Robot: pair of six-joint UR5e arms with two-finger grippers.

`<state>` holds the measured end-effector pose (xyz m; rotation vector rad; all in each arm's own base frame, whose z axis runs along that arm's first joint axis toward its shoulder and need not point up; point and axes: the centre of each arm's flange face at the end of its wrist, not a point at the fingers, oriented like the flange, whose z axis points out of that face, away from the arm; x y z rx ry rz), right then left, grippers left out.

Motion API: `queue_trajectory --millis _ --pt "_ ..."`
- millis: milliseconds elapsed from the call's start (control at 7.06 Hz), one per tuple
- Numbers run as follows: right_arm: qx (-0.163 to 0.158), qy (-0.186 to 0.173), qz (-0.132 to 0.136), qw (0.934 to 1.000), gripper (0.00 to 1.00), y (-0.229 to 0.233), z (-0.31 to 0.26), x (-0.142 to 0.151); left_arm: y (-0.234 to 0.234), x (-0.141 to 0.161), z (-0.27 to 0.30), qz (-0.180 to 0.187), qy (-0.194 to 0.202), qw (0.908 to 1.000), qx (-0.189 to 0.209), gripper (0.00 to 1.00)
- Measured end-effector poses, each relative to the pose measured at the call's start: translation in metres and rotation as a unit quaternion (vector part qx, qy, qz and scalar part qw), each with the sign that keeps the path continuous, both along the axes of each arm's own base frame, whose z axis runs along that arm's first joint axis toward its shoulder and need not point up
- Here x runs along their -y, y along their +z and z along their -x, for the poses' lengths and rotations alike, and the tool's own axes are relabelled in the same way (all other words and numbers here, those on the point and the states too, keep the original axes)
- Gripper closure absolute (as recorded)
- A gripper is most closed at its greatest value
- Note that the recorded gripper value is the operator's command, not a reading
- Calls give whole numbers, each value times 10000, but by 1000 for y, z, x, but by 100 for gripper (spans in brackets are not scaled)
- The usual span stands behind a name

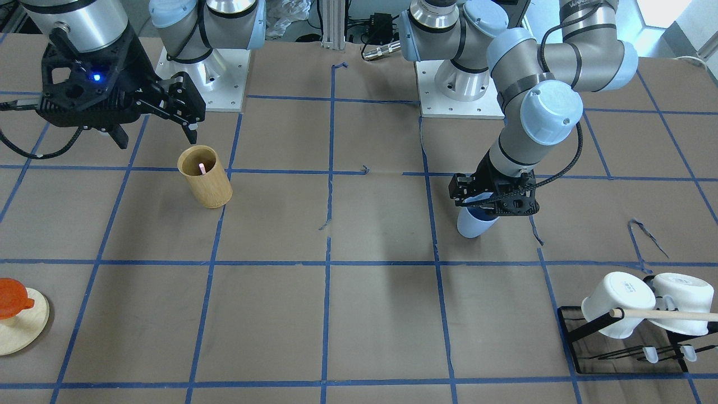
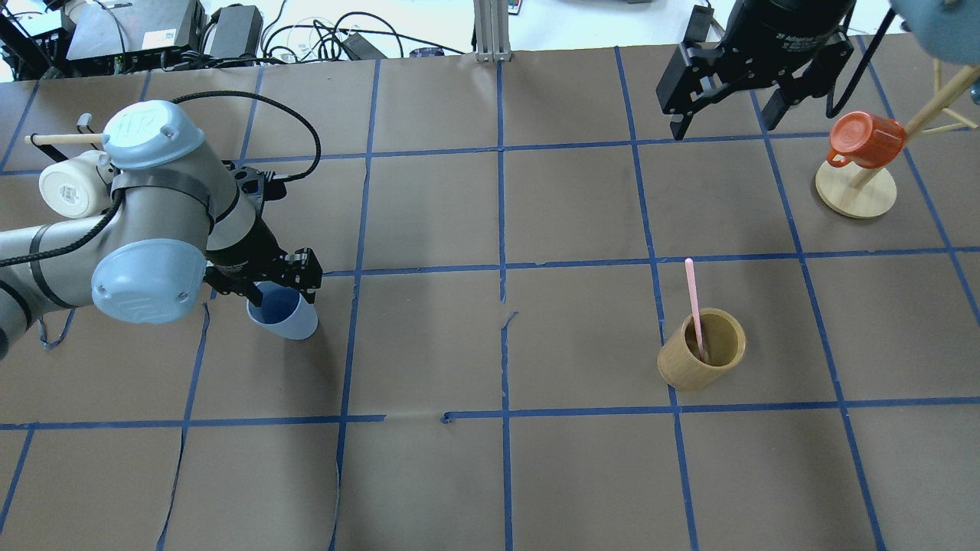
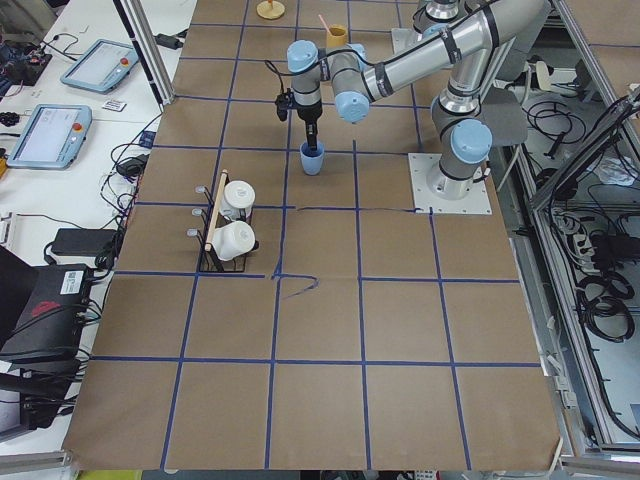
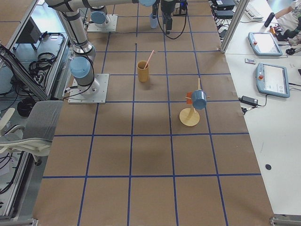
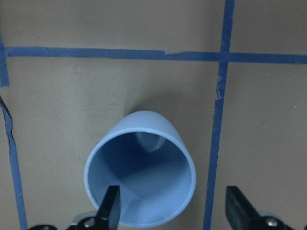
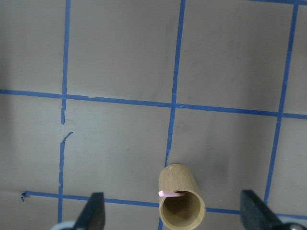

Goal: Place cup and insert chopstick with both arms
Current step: 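Grasp the light blue cup with the left gripper while the right approaches the bamboo cup, then lift the blue cup with the left gripper while the right grasps the pink chopstick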

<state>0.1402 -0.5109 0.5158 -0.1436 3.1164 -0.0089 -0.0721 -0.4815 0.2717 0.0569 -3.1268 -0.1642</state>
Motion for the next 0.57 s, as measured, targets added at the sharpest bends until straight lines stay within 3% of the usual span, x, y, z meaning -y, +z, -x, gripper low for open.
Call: queue_trajectory --millis 142,283,566 --pt "-2 -25 -177 9998 0 -25 0 -4 -7 2 1 -24 -11 10000 -5 87" --pt "-1 -45 -314 9995 0 -50 0 -10 -11 3 2 -49 -33 10000 -1 100" --pt "-27 -93 -598 9982 0 -95 0 -28 -13 4 6 -59 6 10000 10 100"
